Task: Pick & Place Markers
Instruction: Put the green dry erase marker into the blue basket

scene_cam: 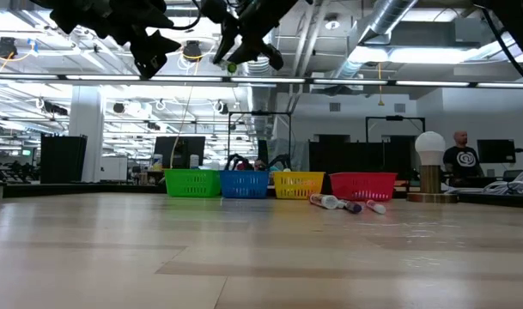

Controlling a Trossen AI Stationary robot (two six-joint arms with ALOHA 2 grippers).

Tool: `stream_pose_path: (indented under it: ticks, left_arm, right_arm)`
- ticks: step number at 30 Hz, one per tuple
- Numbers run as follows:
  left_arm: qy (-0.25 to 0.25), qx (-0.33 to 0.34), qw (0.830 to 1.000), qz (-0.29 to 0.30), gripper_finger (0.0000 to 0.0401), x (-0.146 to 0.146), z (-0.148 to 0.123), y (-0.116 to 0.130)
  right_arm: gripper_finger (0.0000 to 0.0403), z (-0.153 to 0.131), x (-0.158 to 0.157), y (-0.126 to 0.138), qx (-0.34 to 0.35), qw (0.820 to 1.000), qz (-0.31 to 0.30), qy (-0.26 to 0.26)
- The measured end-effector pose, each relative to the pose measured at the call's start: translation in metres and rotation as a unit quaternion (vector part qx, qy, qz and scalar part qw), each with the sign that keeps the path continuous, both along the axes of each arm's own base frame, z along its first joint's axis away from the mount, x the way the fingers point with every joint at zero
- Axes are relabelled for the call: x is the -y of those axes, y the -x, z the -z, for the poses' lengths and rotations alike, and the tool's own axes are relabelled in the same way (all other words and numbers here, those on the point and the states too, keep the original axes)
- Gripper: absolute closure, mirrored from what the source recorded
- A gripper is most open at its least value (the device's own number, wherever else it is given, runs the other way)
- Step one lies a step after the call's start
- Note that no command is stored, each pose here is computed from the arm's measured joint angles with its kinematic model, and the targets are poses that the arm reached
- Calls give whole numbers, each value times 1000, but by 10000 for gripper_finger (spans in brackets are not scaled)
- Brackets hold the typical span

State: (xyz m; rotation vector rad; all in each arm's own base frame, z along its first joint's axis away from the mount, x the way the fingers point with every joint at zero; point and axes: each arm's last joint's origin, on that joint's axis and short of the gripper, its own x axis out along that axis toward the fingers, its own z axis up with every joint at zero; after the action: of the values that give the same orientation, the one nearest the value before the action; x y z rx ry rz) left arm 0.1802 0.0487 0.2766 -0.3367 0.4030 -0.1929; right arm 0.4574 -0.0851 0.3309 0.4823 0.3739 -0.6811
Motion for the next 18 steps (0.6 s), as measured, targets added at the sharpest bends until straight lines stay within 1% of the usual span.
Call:
stream_pose_path:
  ticks: [6,10,18]
  left_arm:
    - [1,-2,1000,0,229,0,0,0]
    - [-8,-1,1000,-1,229,0,0,0]
    - [-42,-1,997,-72,229,-12,0,2]
  right_arm:
    - [337,0,9,2,-1,1000,9,0]
    - [337,0,15,3,-1,1000,16,0]
    - [335,6,43,11,-30,999,33,16]
